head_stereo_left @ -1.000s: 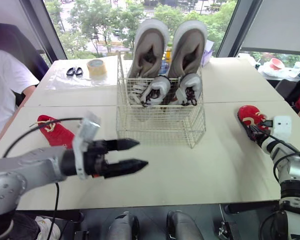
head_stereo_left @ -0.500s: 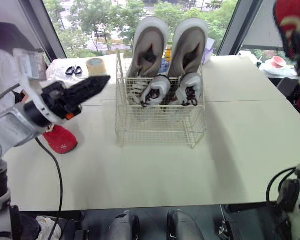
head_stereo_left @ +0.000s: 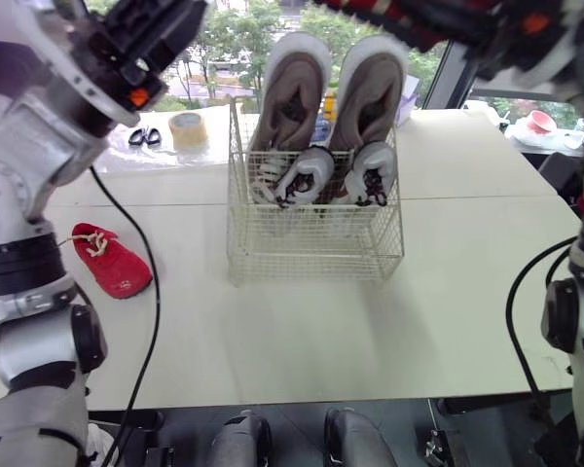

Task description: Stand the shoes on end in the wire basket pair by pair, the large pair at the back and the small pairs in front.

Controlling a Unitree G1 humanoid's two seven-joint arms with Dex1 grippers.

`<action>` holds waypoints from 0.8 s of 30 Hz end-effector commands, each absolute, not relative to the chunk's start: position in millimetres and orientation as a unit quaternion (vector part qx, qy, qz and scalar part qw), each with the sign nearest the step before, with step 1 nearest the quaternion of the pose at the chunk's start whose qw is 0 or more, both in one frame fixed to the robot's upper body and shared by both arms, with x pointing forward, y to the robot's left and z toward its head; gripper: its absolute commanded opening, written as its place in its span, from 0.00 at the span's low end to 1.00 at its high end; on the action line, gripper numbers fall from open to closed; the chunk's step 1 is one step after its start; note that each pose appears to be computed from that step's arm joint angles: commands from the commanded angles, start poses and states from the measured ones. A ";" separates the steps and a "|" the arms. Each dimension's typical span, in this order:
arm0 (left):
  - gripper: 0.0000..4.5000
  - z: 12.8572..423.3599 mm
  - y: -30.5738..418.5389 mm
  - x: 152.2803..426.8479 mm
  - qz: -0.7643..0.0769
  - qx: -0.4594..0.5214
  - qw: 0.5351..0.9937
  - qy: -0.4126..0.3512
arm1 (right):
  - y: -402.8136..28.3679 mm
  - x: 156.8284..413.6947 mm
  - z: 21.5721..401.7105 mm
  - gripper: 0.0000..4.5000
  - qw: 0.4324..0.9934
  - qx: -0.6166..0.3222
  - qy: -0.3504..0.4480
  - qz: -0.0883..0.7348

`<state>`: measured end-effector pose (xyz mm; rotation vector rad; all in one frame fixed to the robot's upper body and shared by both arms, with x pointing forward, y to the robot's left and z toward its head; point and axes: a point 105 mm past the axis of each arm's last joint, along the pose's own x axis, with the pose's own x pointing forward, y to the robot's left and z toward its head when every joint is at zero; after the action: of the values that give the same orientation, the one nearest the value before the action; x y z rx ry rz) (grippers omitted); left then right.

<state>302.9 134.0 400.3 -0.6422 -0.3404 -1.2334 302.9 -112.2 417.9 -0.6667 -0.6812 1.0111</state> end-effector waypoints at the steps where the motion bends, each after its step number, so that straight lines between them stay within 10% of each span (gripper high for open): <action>1: 1.00 411.5 131.8 298.5 -0.585 -0.291 0.736 -0.175 | -107.0 298.9 425.6 0.19 0.743 -0.344 -0.346 0.458; 9: 1.00 409.2 115.4 309.3 -0.612 -0.269 0.729 -0.150 | -97.3 297.6 416.8 0.19 0.715 -0.382 -0.351 0.468; 19: 0.05 405.0 110.6 320.2 -0.617 -0.238 0.737 -0.141 | -88.3 290.6 409.6 0.18 0.692 -0.419 -0.357 0.467; 22: 0.05 404.8 110.5 316.6 -0.624 -0.247 0.728 -0.138 | -88.0 290.5 408.2 0.18 0.690 -0.427 -0.356 0.464; 24: 0.05 406.1 112.4 316.9 -0.618 -0.261 0.728 -0.143 | -90.2 293.6 404.9 0.37 0.695 -0.428 -0.347 0.462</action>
<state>330.6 111.4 387.8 -0.5776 -0.2433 -1.3197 304.2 -92.7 397.9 -0.9222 -0.7207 1.0316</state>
